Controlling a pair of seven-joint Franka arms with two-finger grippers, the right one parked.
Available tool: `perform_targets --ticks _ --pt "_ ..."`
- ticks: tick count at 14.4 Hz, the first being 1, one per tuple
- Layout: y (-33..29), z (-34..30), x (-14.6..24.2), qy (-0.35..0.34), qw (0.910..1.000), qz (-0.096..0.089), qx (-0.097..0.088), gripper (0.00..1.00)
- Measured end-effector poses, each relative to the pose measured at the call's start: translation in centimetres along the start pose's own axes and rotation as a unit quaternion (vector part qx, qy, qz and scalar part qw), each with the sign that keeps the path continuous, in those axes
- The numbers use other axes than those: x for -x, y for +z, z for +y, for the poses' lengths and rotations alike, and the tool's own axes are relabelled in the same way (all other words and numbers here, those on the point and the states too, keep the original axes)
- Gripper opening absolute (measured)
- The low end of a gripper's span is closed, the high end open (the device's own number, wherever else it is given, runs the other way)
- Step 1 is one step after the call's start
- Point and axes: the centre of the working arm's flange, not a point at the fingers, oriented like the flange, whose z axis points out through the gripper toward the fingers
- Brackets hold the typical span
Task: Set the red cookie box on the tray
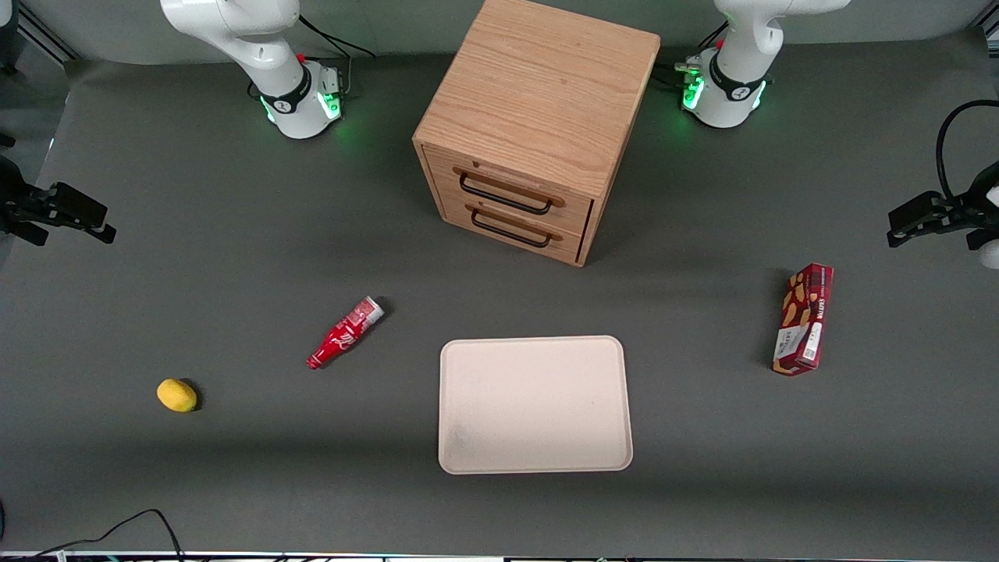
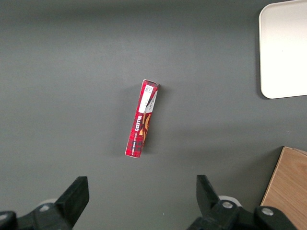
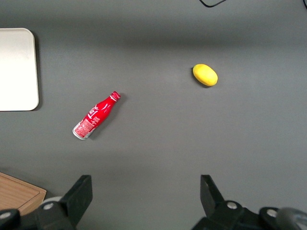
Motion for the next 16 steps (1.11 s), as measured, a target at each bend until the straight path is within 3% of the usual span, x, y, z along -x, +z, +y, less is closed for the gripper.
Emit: perform_targets --ticks 6,10,16 --pt "0.4 0.0 -0.2 0.000 1.0000 -0.003 0.000 1.00" --pt "4.0 -0.5 -0.7 0.032 0.9991 -0.027 -0.003 1.00" --pt "15.7 -2.2 -0.8 0.046 0.9989 0.003 -0.006 1.00"
